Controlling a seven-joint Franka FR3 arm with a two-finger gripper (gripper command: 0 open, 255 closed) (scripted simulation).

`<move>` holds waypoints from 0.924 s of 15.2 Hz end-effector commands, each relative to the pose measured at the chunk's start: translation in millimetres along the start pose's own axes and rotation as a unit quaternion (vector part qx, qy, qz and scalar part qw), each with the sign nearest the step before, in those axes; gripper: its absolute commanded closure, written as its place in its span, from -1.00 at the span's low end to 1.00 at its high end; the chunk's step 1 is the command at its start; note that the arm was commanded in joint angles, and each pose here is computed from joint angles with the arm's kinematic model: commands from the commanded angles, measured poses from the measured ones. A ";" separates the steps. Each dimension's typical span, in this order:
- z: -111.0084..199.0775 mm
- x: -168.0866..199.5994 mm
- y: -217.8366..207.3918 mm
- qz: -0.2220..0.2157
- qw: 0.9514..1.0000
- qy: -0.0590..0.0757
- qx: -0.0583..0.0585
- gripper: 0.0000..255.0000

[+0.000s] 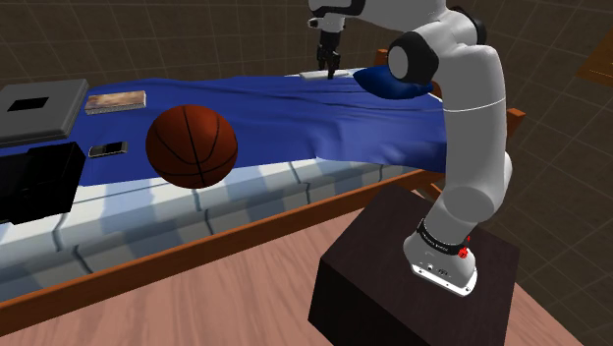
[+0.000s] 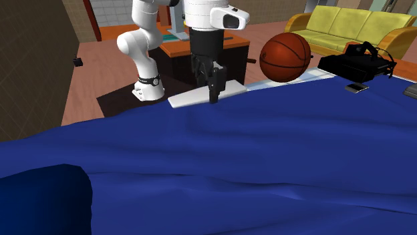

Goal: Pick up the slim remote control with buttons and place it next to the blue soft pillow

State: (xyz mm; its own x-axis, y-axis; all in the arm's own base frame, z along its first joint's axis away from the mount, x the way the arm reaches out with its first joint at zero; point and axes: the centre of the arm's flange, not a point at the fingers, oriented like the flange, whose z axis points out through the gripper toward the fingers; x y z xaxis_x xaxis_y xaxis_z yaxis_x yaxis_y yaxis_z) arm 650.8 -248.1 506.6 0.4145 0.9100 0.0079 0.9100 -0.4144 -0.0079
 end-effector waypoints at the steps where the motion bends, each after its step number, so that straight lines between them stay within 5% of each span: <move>1: -3.4 -20.2 -1.0 0.000 1.000 0.000 0.000 1.00; 14: -6.1 -191.1 -15.7 0.000 1.000 0.000 0.000 1.00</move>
State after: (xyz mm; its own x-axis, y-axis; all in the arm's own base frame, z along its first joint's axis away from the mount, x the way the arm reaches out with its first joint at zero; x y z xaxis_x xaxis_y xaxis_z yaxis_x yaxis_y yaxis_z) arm 565.0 -404.0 511.6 0.4157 0.9095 0.0078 0.9095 -0.4157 -0.0085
